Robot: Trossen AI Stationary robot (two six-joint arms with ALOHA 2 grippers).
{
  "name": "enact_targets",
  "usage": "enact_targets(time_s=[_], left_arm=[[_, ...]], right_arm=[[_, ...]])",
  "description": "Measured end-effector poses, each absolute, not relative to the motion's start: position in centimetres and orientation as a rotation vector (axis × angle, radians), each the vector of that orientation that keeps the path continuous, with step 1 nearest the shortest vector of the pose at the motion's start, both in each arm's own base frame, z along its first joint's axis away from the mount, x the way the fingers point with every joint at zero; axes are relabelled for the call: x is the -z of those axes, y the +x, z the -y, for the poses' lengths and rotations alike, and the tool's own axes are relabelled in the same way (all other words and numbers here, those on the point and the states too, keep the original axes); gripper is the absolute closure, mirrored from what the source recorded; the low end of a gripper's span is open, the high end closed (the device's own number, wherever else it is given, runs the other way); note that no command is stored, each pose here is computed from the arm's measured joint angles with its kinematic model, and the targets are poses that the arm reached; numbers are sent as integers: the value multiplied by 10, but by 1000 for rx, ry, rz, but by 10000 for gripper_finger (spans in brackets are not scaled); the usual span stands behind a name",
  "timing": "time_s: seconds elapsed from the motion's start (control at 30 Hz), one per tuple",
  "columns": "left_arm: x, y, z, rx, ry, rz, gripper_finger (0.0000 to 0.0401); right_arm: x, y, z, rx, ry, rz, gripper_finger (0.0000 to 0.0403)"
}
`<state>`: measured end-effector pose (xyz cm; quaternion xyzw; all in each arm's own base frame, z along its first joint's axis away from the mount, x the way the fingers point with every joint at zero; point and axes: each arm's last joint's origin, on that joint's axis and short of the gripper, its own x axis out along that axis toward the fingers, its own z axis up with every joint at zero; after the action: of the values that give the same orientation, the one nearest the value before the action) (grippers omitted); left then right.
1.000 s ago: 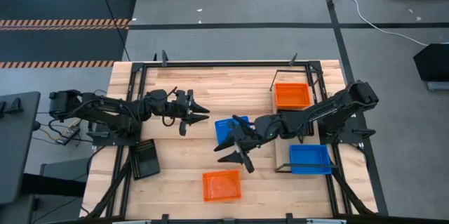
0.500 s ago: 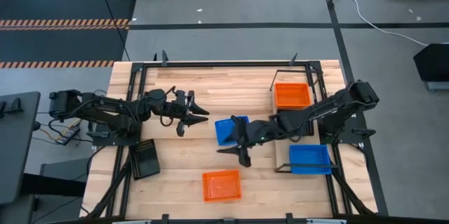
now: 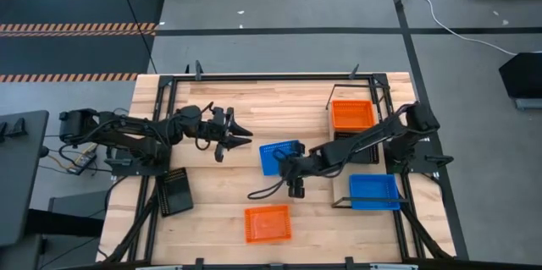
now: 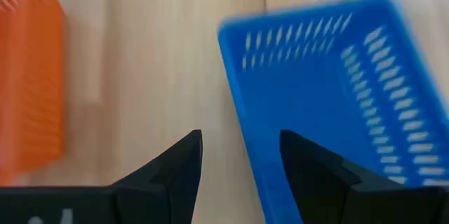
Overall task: Stack baskets on shelf by color
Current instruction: Stack the blue bin on top of the blue bin on the shelf
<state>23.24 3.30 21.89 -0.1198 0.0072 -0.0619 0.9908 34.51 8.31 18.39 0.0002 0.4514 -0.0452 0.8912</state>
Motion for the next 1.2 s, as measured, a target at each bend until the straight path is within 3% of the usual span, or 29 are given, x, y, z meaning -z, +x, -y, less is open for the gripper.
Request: enact_targets(time_s=[0.43, 0.53, 0.83, 1.07, 1.2], left_arm=[[-218, 232, -33, 121, -243, -27, 285], [-218, 232, -33, 121, -243, -27, 285], [-217, 232, -35, 68, -210, -26, 285], [-217, 232, -35, 54, -210, -24, 285], [-217, 232, -35, 54, -201, -21, 285]], right_arm=[[-144, 352, -78, 107, 30, -1073, 216], [-143, 352, -79, 107, 28, -1079, 246], [-142, 353, -79, 79, 38, -1081, 391], [-158, 353, -80, 58, 63, -1152, 376], [-186, 356, -81, 69, 50, -1247, 391]])
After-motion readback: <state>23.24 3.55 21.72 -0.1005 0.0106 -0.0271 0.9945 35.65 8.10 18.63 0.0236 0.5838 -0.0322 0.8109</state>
